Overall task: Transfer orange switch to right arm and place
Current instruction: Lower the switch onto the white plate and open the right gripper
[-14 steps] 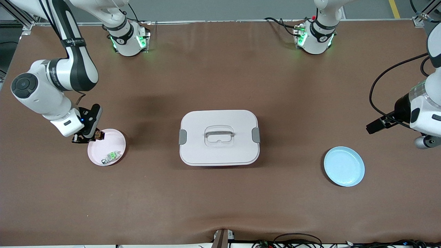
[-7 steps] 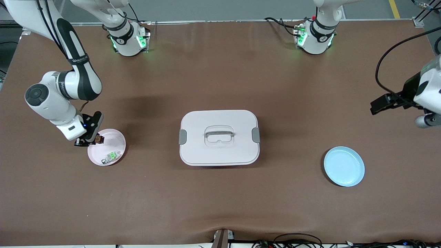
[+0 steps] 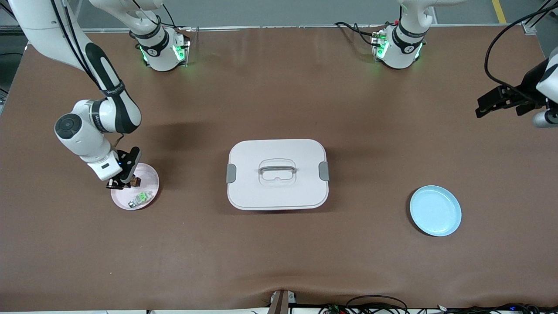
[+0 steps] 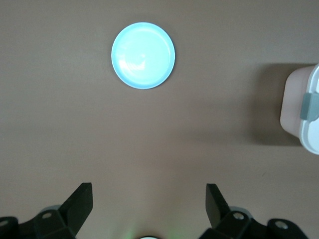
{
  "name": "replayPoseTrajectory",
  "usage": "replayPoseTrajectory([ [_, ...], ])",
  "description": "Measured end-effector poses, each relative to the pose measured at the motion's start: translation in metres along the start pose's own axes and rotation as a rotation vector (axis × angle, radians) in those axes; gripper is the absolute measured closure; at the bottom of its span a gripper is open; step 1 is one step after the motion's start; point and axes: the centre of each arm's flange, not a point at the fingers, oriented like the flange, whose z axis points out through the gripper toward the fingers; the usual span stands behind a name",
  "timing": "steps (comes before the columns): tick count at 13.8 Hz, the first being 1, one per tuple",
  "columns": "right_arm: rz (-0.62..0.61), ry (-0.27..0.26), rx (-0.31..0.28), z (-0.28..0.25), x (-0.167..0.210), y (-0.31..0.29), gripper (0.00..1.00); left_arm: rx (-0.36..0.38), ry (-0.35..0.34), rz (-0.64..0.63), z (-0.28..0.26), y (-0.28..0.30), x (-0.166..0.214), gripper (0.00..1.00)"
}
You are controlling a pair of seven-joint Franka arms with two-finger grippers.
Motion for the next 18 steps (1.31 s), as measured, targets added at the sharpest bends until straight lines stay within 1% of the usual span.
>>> replayPoseTrajectory([
  [5,0.001,-0.001,0.003,0.014,-0.001,-0.006,0.58,0.000,0.016,0.033,-0.013,0.013,-0.035,0.00],
  [7,0.001,-0.001,0.003,0.014,-0.001,-0.006,0.58,0.000,0.022,0.044,-0.016,0.019,-0.041,0.00],
  [9,0.028,-0.001,0.004,0.015,-0.001,-0.006,0.58,0.000,0.022,0.043,-0.016,0.019,-0.043,0.00],
  [10,0.053,-0.001,0.004,0.015,-0.001,-0.006,0.52,0.000,0.020,0.043,-0.015,0.019,-0.043,0.00],
  [12,0.085,0.000,0.004,0.015,0.000,-0.006,0.34,0.001,0.015,0.043,-0.013,0.019,-0.043,0.00],
  [15,0.105,0.000,0.022,0.013,0.002,-0.005,0.03,0.001,0.014,0.043,-0.012,0.019,-0.043,0.00],
  [16,0.113,-0.003,0.037,0.011,0.003,-0.004,0.00,0.001,0.014,0.043,-0.012,0.019,-0.043,0.00],
  [18,0.154,-0.012,0.074,0.002,0.003,0.002,0.00,0.001,0.015,0.043,-0.012,0.019,-0.043,0.00],
])
